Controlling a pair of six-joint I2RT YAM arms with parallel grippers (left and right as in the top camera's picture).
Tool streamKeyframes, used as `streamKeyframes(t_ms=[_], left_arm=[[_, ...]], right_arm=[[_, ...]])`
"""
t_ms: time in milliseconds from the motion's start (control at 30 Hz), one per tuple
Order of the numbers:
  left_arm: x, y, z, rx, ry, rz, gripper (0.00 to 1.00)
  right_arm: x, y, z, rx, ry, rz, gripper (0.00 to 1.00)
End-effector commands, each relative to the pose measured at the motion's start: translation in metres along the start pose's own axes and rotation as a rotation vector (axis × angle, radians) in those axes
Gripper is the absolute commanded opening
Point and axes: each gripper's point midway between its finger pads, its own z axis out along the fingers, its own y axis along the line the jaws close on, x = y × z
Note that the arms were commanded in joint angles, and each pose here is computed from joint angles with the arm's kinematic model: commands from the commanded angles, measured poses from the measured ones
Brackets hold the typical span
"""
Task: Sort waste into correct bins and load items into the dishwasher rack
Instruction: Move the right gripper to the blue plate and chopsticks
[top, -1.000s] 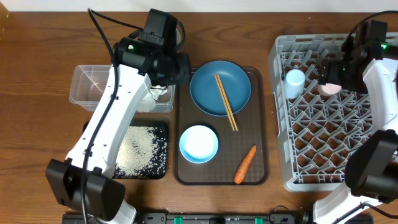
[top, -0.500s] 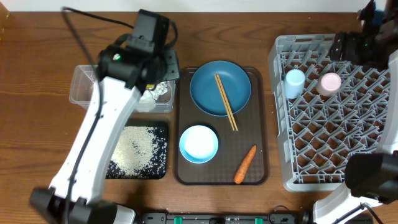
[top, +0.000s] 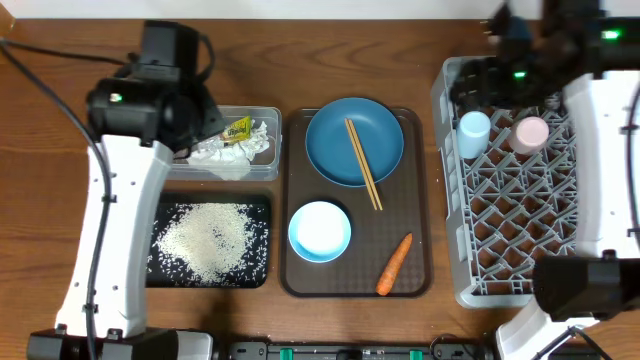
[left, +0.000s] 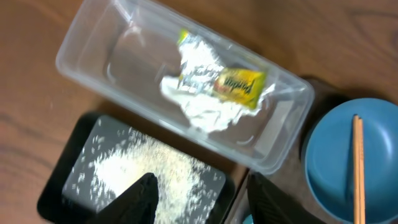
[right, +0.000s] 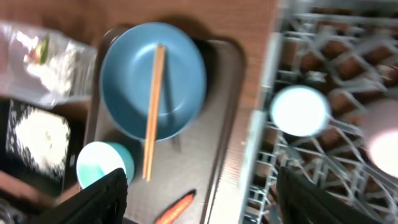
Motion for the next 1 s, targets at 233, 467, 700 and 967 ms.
streamKeyframes(t_ms=[233,467,700,967], left_arm=[[0.009,0.052,0.006,-0.055,0.127,-0.117,0.51],[0.015,0.062,0.005,-0.075,0.159,-0.139,0.51],[0.029,0.059,0.008,-0.053,0.223,-0.139,0.51],[0.043,0.063,0.020,-0.078,0.275,-0.143,0.51]], right_arm=[[0.021,0.091,0.074,-0.054,0.072,-0.218,0.61],[0.030,0.118,0.146,-0.002,0.000,-0.348,0.61],[0.056,0.111,0.190,0.140,-0.015,-0.415,0.61],[0.083,0.091,0.224,0.173,-0.017,-0.371,0.56]])
